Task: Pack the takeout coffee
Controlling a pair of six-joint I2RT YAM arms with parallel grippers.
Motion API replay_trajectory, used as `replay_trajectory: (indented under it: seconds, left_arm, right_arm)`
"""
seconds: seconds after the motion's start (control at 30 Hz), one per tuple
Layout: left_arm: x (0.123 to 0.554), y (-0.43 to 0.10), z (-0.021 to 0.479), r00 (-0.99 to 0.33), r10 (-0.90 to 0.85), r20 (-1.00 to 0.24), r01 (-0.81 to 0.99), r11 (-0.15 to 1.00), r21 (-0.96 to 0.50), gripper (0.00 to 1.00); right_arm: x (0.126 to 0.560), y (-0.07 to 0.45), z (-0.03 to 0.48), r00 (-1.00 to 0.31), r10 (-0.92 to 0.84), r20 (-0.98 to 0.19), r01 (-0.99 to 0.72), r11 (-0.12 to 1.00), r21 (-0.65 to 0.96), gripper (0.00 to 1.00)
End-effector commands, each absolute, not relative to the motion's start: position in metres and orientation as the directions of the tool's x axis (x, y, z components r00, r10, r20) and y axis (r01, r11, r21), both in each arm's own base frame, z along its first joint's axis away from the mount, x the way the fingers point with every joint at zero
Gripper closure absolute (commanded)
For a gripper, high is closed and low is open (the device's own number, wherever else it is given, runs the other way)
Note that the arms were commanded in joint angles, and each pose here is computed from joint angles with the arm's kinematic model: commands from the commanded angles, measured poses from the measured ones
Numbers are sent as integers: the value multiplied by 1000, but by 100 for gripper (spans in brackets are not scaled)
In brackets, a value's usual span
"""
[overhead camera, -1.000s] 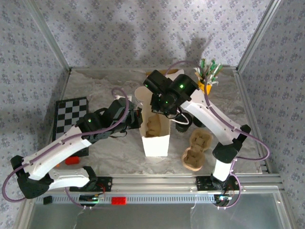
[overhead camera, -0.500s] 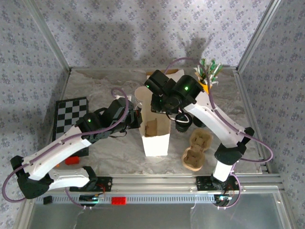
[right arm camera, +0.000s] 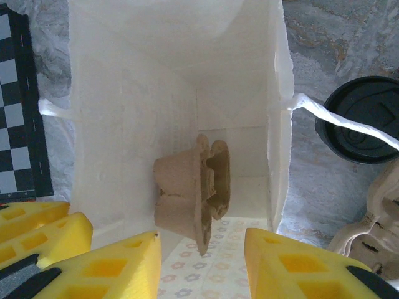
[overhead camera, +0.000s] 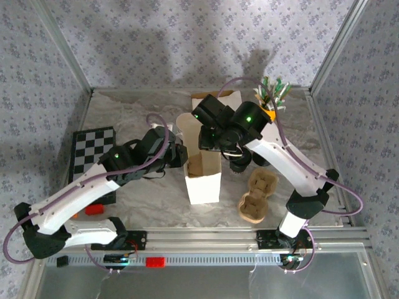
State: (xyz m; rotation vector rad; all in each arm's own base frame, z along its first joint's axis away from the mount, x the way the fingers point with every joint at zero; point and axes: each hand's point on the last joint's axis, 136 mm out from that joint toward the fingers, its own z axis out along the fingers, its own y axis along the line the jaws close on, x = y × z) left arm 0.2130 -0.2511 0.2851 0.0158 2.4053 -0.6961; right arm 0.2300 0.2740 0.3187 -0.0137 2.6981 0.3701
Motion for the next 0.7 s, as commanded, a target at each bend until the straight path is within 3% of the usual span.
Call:
replay_trajectory:
  seconds: [0.0, 0.4, 0.67]
  left_arm:
    - [214, -254, 294, -801, -129, -584, 199, 863, -464, 77]
    - [215, -259, 292, -809, -120, -576, 205, 861, -466, 95]
    - [214, -254, 296, -804, -124, -581, 201, 864, -462, 100]
  right_arm:
    - [223, 267, 318, -914, 26, -405, -79, 968, 240, 59]
    - [215, 267, 305, -933, 6, -359, -87, 967, 240, 58]
    - [216, 262, 307, -930, 7, -368, -87, 967, 239, 58]
